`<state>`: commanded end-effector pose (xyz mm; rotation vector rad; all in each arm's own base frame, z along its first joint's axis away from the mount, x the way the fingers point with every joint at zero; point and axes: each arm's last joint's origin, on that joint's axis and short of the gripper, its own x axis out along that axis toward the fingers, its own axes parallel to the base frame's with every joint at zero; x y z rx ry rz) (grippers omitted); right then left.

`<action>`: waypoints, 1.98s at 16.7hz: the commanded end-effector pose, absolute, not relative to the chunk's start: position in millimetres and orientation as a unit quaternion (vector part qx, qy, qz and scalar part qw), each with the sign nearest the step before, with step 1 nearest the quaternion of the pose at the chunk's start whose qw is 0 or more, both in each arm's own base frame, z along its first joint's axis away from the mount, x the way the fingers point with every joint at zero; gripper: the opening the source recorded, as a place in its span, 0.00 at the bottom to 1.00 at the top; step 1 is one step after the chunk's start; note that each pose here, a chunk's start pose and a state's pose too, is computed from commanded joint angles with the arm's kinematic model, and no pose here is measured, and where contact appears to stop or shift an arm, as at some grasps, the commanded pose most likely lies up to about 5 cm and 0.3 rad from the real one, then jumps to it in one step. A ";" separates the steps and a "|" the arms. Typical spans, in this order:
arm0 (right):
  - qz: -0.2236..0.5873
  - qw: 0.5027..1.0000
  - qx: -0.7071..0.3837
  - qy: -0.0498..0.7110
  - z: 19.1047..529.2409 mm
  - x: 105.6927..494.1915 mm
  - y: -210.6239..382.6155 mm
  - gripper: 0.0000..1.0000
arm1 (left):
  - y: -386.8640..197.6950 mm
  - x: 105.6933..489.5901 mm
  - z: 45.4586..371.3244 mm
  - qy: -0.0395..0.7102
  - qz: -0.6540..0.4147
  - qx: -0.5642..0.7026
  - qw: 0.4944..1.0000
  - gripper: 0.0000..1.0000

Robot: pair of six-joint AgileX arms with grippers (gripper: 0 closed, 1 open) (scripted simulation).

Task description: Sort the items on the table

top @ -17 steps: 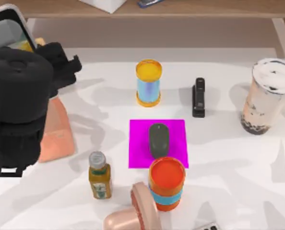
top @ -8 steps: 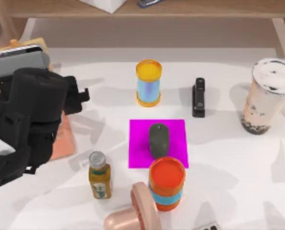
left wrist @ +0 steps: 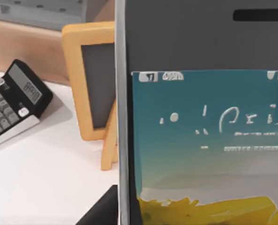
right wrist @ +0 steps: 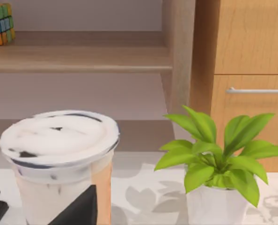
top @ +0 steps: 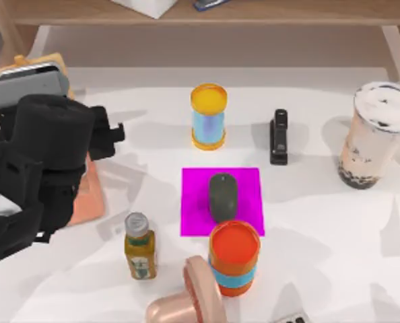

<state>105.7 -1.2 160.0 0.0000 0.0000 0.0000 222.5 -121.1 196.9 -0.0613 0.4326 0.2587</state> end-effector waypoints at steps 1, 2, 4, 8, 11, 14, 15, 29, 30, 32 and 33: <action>0.000 1.000 0.000 0.000 160.0 105.7 -1.2 1.00 | -121.1 222.5 196.9 0.214 0.128 -0.030 0.968 0.30; 0.000 1.000 0.000 0.000 160.0 105.7 -1.2 1.00 | -121.1 222.5 196.9 0.214 0.128 -0.030 0.968 0.38; 0.000 1.000 0.000 0.000 160.0 105.7 -1.2 1.00 | -121.1 222.5 196.9 0.214 0.128 -0.030 0.968 0.53; 0.000 1.000 0.000 0.000 160.0 105.7 -1.2 1.00 | -121.1 222.5 196.9 0.214 0.128 -0.030 0.968 0.83; 0.000 1.000 0.000 0.000 160.0 105.7 -1.2 1.00 | -121.1 222.5 196.9 0.214 0.128 -0.030 0.968 1.00; 0.000 1.000 0.000 0.000 160.0 105.7 -1.2 1.00 | -121.1 222.5 196.9 0.214 0.128 -0.030 0.968 1.00; 0.000 1.000 0.000 0.000 160.0 105.7 -1.2 1.00 | -121.1 222.5 196.9 0.214 0.128 -0.030 0.968 1.00; 0.000 1.000 0.000 0.000 160.0 105.7 -1.2 1.00 | -120.7 192.3 197.1 0.214 0.127 -0.030 0.968 1.00; 0.000 1.000 0.000 0.000 160.0 105.7 -1.2 1.00 | -120.7 192.3 197.1 0.214 0.127 -0.030 0.968 1.00; 0.000 1.000 0.000 0.000 160.0 105.7 -1.2 1.00 | -120.3 193.8 197.7 0.214 0.128 -0.031 0.968 1.00; 0.000 1.000 0.000 0.000 160.0 105.7 -1.2 1.00 | -118.5 193.4 198.5 0.213 0.127 -0.034 0.968 1.00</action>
